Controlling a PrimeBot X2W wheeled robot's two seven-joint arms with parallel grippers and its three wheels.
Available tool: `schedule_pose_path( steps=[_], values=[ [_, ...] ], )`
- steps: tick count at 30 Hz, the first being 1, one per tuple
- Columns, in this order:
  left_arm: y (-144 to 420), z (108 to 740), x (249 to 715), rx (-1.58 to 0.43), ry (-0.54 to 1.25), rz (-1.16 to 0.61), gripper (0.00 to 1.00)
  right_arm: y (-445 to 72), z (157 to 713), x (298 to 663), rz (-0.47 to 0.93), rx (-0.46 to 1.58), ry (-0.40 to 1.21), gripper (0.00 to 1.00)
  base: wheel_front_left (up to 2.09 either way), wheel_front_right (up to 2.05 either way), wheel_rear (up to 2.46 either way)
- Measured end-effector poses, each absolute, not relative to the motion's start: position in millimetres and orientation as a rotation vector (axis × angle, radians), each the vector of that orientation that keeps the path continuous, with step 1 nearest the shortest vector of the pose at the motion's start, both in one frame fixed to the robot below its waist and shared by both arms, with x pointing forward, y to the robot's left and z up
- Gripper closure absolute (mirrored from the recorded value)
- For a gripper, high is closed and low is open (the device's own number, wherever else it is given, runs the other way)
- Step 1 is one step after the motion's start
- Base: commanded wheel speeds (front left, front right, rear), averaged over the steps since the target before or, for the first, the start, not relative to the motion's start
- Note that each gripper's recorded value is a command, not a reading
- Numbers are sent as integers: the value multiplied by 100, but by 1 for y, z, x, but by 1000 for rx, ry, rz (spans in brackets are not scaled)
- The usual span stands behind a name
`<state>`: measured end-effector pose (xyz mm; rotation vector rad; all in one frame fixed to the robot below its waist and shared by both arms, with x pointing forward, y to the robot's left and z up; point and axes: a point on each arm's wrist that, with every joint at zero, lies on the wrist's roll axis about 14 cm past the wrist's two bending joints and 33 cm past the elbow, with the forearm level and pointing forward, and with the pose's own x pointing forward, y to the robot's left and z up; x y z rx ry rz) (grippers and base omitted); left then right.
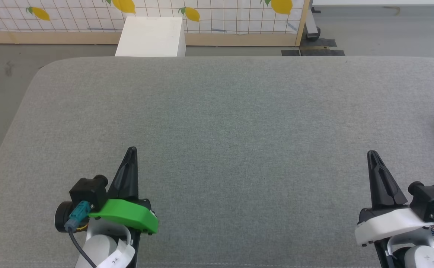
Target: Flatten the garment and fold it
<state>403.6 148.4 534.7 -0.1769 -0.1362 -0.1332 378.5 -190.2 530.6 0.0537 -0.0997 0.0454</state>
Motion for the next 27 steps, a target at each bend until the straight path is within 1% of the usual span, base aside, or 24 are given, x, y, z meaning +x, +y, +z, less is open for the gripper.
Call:
schedule_pose_path(
  steps=[27],
  values=[
    [153,532,397,-119,-98,-112,100,-183,530,378,68,28,-75,100,0,0,0]
  ],
)
